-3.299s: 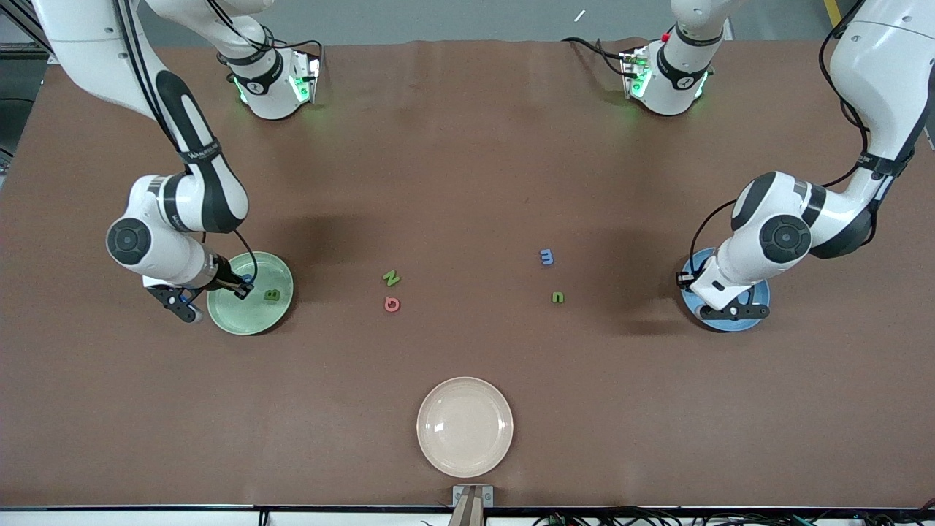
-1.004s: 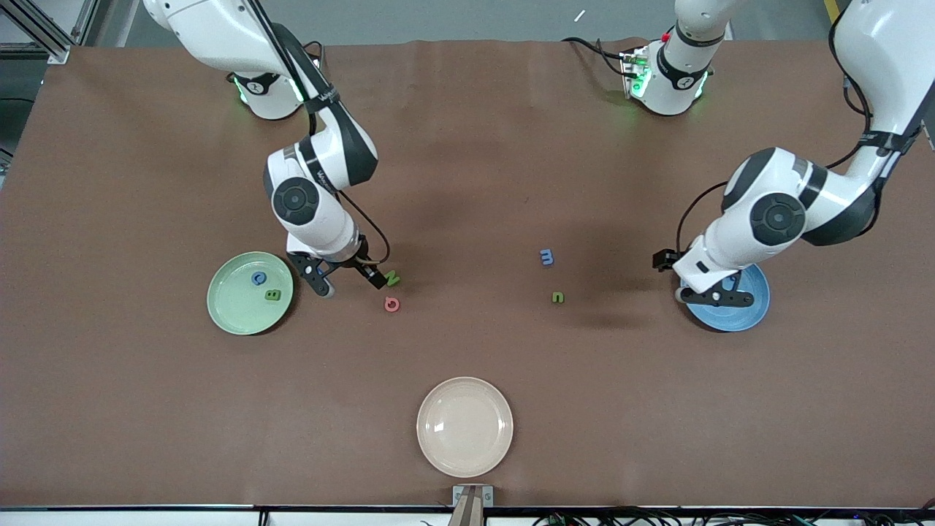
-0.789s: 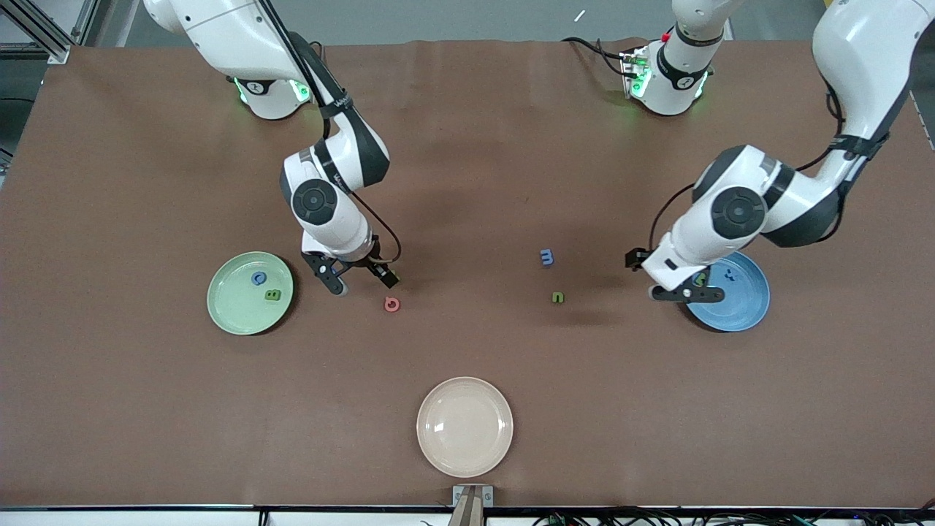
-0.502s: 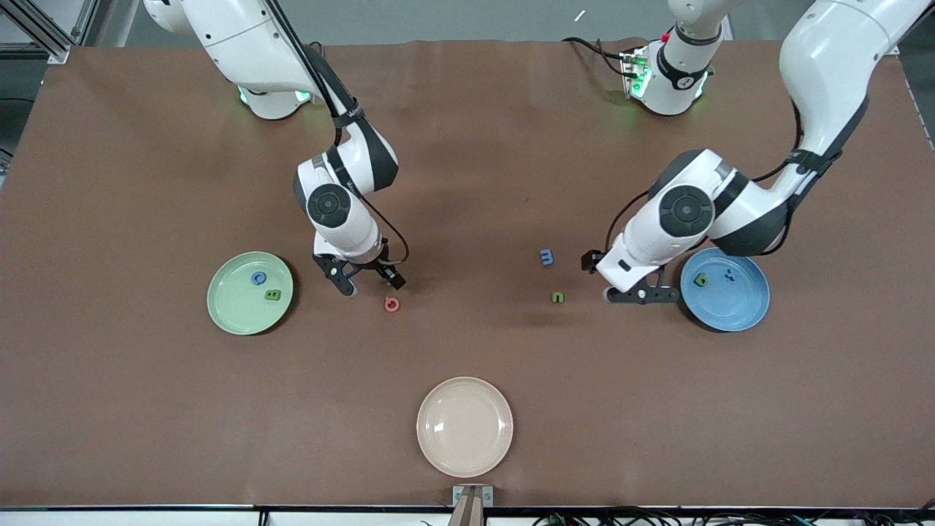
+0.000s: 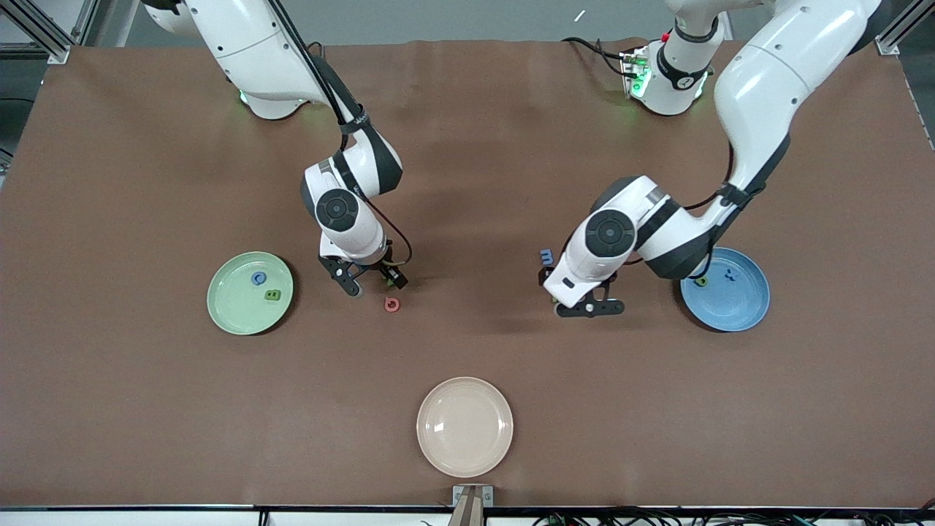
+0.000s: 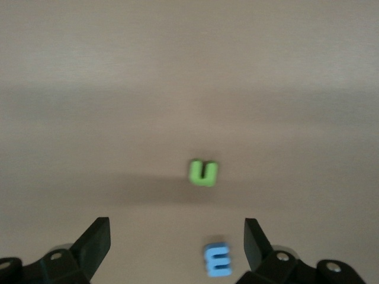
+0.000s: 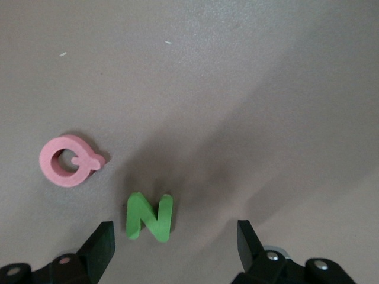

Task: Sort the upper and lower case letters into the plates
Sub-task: 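Grasp the u with the left gripper while the right gripper grasps the N, then release the u with the left gripper while the right gripper drops the N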

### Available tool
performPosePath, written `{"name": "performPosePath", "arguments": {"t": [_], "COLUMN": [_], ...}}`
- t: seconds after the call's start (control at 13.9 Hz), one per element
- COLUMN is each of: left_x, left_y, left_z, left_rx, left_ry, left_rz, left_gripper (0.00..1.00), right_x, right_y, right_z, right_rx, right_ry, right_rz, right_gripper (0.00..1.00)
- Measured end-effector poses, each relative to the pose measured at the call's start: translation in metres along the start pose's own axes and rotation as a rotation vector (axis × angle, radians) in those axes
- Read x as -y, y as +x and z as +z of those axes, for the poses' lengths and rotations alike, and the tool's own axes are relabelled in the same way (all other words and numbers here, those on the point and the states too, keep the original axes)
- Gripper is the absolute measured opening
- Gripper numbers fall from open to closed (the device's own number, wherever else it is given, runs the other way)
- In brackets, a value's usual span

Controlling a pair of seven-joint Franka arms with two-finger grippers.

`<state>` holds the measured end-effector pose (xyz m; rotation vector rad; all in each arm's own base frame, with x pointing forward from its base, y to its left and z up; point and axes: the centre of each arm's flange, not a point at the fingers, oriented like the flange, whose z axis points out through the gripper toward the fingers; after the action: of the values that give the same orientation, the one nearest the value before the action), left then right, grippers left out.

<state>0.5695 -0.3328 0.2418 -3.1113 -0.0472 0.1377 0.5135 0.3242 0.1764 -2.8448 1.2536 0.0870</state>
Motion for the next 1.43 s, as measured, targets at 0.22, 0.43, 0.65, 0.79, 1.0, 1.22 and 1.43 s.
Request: {"name": "performPosePath", "arguments": {"t": [0.22,0.43,0.65,0.79,1.0,1.22,1.43], "left_x": [-0.018,-0.015,-0.010,-0.008,-0.004,-0.003,-0.003], "left_y": [-0.002,0.005,0.009,0.010,0.012,0.012,0.012], "left_z": [0.020,0.033,0.043,0.047,0.051,0.055,0.058], "left_rx": [-0.014,-0.024,-0.021,-0.018,-0.014,-0.011,-0.006], "left_ry": [-0.026,-0.045,-0.049,-0.047,-0.042,-0.042,-0.043], "left_rz": [-0.004,-0.015,-0.039,-0.051,-0.057,-0.059,-0.060], "left_gripper": [1.00,0.98,0.94,0.79,0.70,0.67,0.64], "right_x": [0.000,0.002,0.003,0.002,0.001,-0.013,-0.041], "right_y": [0.002,0.003,0.006,0.010,0.028,0.067,0.119], "right_z": [0.005,0.002,-0.002,-0.003,-0.011,-0.046,-0.099], "right_rx": [-0.004,-0.007,-0.009,-0.011,-0.024,0.001,0.037], "right_ry": [0.004,0.012,0.012,0.012,0.025,-0.018,-0.035], "right_rz": [0.002,0.004,0.008,0.015,0.036,0.011,-0.039], "right_gripper": [0.82,0.69,0.37,0.33,0.33,0.33,0.33]}}
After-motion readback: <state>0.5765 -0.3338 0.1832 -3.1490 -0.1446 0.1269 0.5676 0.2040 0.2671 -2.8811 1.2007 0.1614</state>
